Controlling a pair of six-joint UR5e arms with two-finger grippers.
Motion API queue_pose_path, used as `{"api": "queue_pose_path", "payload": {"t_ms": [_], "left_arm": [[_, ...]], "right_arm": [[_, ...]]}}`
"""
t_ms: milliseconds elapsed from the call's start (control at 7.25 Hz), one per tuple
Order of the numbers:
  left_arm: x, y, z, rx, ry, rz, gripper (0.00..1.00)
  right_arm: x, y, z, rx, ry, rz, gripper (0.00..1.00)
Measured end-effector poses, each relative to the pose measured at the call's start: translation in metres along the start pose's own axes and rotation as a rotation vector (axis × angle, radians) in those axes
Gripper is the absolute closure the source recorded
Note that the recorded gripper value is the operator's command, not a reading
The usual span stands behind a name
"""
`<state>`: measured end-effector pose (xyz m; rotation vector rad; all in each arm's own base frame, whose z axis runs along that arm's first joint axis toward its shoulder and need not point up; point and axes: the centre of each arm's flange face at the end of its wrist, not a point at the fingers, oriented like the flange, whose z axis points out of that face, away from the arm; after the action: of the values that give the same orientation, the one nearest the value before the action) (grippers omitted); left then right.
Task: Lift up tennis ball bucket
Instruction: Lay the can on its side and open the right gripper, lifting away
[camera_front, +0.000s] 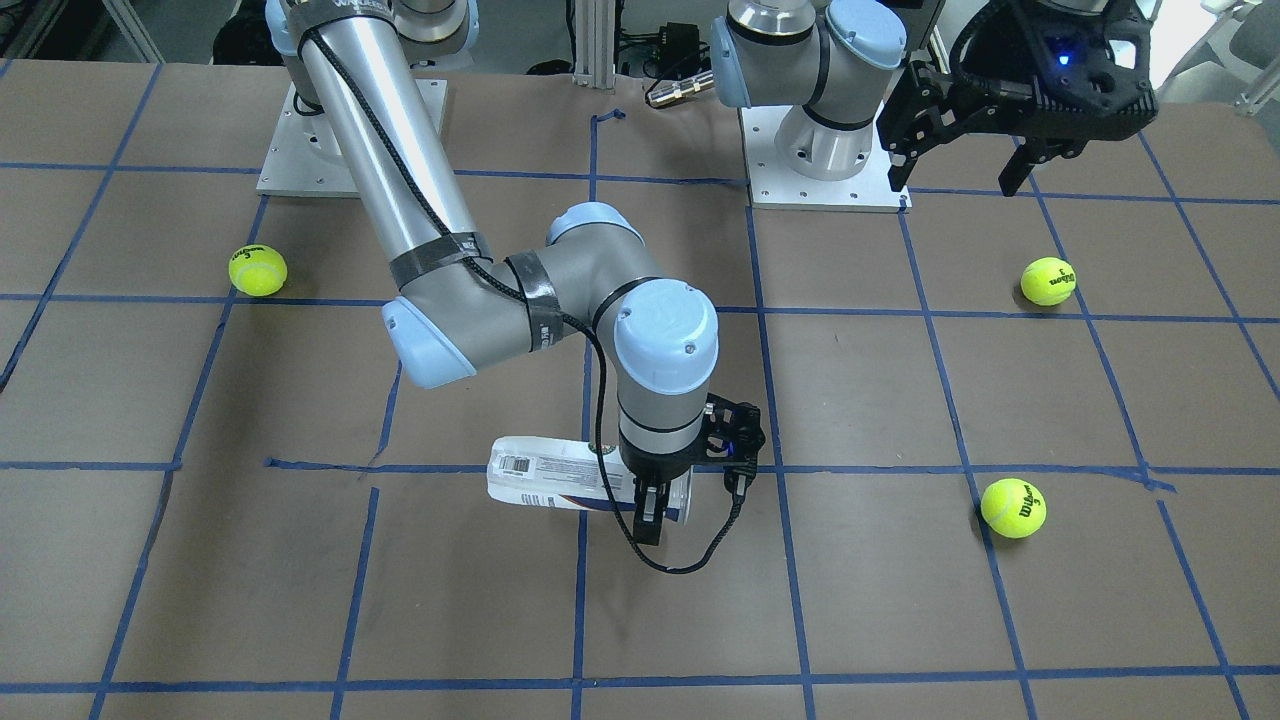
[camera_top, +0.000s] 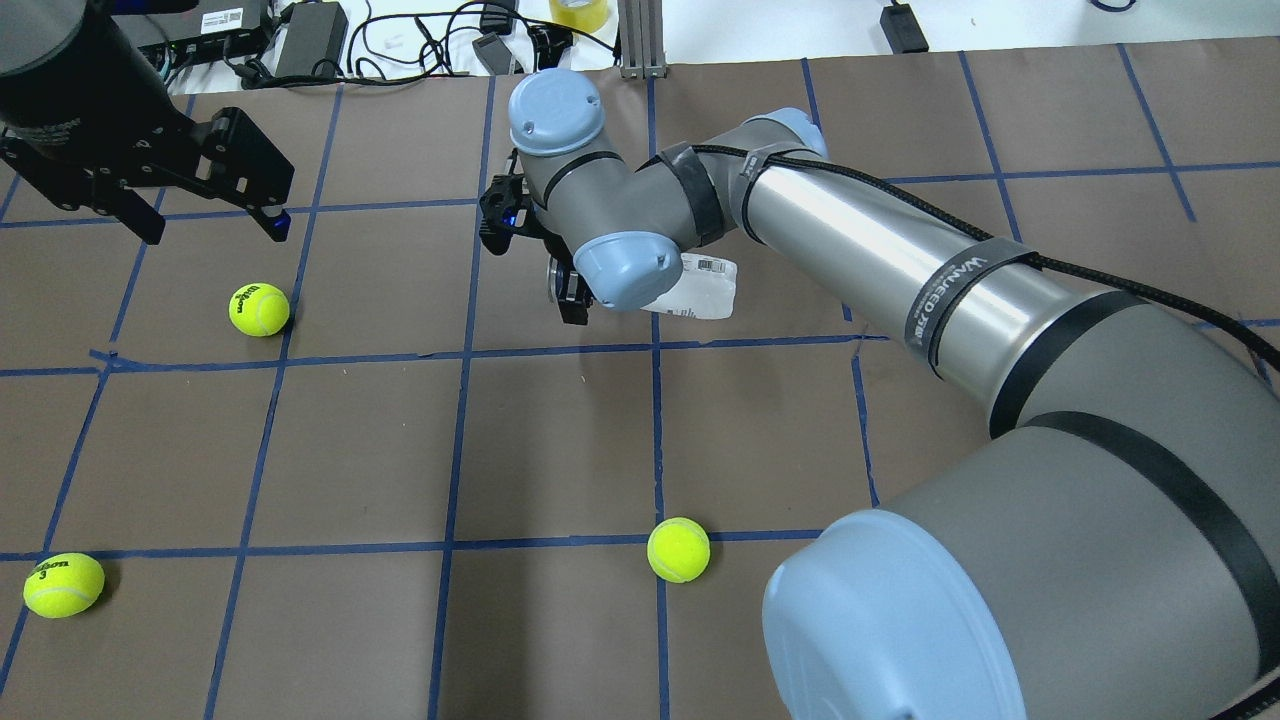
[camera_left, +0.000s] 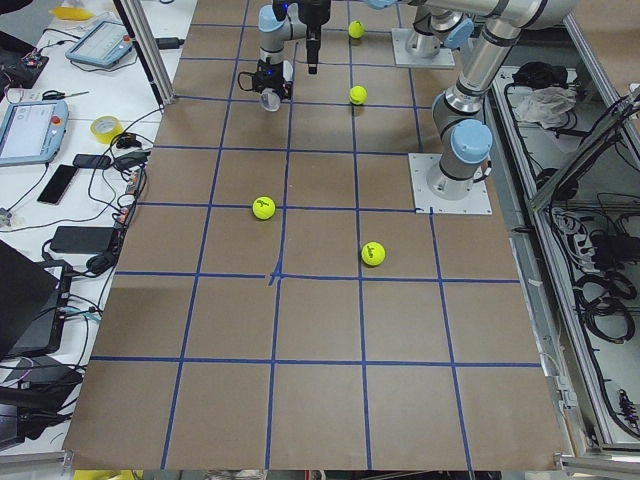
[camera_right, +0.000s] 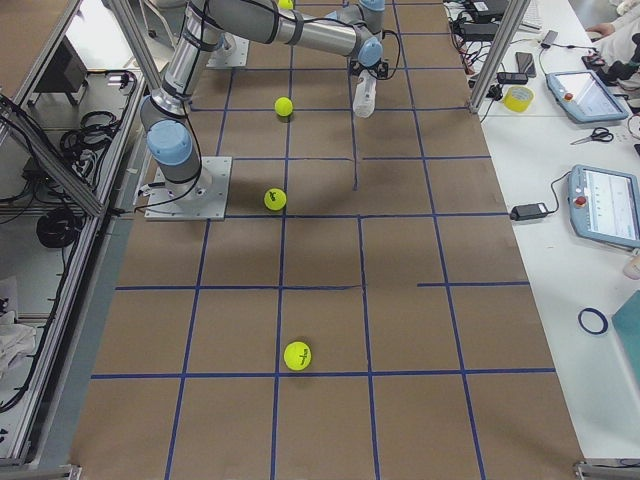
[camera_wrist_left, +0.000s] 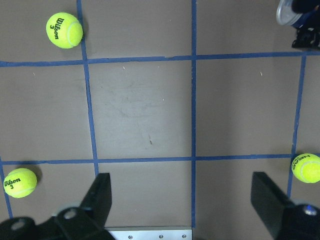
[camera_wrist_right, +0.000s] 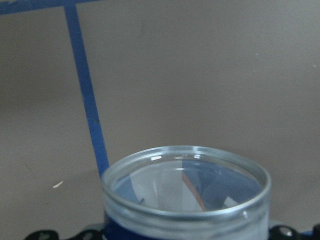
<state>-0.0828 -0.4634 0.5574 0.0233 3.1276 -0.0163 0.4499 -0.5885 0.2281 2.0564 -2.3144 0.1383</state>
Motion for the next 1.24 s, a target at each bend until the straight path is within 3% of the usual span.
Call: {"api": "queue_pose_path", "payload": {"t_ms": [276, 552, 690, 828, 1241], "left_arm": [[0.000, 0.000, 0.000, 0.000, 0.000, 0.000, 0.00], [0.000, 0.000, 0.000, -0.001, 0.000, 0.000, 0.00], [0.000, 0.000, 0.000, 0.000, 0.000, 0.000, 0.00], [0.000, 0.000, 0.000, 0.000, 0.000, 0.000, 0.00], [0.000, 0.000, 0.008, -0.015, 0.004, 0.000, 0.00]], "right_arm": [[-0.007, -0.006, 0.006, -0.016, 0.013, -0.086, 0.47], [-0.022, -0.014, 0.028, 0.043, 0.054, -0.138, 0.42], [-0.029, -0.014, 0.035, 0.066, 0.070, -0.150, 0.26], [-0.033, -0.012, 0.039, 0.073, 0.073, -0.152, 0.00], [-0.037, -0.007, 0.038, 0.071, 0.023, -0.139, 0.00]]}}
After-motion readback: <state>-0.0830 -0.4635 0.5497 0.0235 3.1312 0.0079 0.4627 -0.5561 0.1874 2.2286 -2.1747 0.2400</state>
